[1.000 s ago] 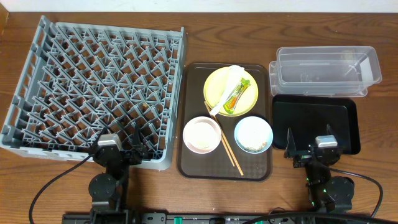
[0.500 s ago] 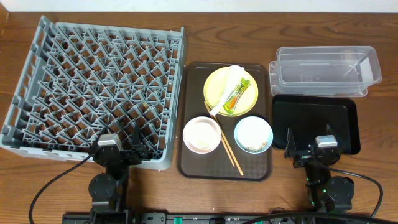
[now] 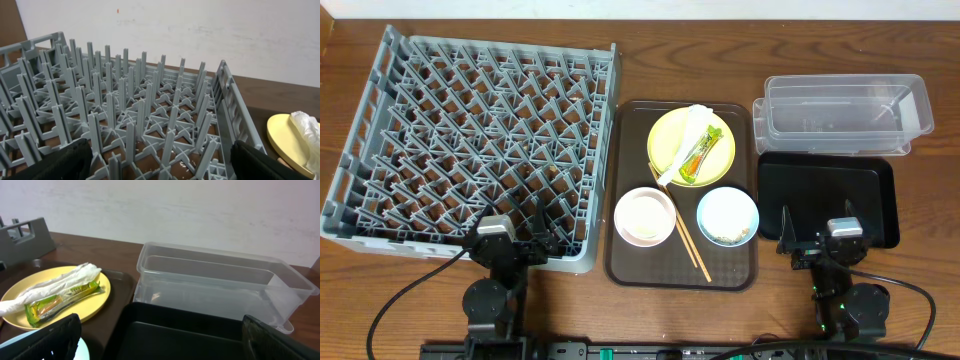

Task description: Sort waste into correct bins and load items into the dishwasher

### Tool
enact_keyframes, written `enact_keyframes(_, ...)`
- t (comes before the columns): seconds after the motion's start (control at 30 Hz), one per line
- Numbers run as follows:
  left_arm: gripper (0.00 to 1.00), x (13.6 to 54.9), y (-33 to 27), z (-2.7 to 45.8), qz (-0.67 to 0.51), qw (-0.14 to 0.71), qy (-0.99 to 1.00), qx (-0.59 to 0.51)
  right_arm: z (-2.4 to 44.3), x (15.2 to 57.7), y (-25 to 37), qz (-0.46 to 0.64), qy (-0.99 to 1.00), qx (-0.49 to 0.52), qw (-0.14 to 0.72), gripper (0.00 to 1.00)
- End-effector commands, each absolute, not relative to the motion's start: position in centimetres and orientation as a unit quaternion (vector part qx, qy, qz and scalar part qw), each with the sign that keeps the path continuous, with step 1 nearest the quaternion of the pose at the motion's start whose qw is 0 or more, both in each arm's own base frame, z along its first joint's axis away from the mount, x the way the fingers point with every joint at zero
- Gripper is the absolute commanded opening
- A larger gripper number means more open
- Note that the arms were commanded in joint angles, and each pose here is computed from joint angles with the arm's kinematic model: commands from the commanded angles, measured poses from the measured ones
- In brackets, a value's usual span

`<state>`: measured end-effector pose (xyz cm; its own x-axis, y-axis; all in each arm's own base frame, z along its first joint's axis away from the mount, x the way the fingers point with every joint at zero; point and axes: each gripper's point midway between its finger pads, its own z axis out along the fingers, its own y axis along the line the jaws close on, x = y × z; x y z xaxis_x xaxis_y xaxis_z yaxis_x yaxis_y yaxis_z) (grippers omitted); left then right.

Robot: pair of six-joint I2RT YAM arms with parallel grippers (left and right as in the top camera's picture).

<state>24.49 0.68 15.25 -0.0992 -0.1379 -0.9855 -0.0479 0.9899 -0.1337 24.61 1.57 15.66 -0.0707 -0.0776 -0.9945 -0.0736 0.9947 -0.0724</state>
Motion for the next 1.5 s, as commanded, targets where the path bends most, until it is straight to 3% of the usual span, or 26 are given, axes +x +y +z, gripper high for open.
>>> enact_keyframes(0.0,0.91,24.4,1.2,13.7,-0.018,0.65,0.757,-0.068,15.6,24.6,1.8,0.0,0.732,-0.06,0.679,0.99)
enact_keyframes(0.4,0.91,24.3,1.1,14.3,-0.026,0.65,0.756,-0.073,16.5,24.5,1.5,0.039,0.727,-0.003,0.686,0.99)
enact_keyframes(0.7,0.91,23.5,1.1,17.3,-0.039,0.602,0.791,-0.098,20.2,24.3,1.5,0.039,0.735,-0.004,0.677,0.99)
enact_keyframes(1.23,0.91,23.2,1.1,18.8,-0.016,0.373,0.922,-0.107,22.9,30.2,2.3,0.041,0.877,-0.011,0.478,0.99)
enact_keyframes(1.47,0.91,23.5,1.1,18.2,-0.013,0.348,0.931,-0.108,22.1,32.6,3.9,0.083,0.894,-0.015,0.439,0.99)
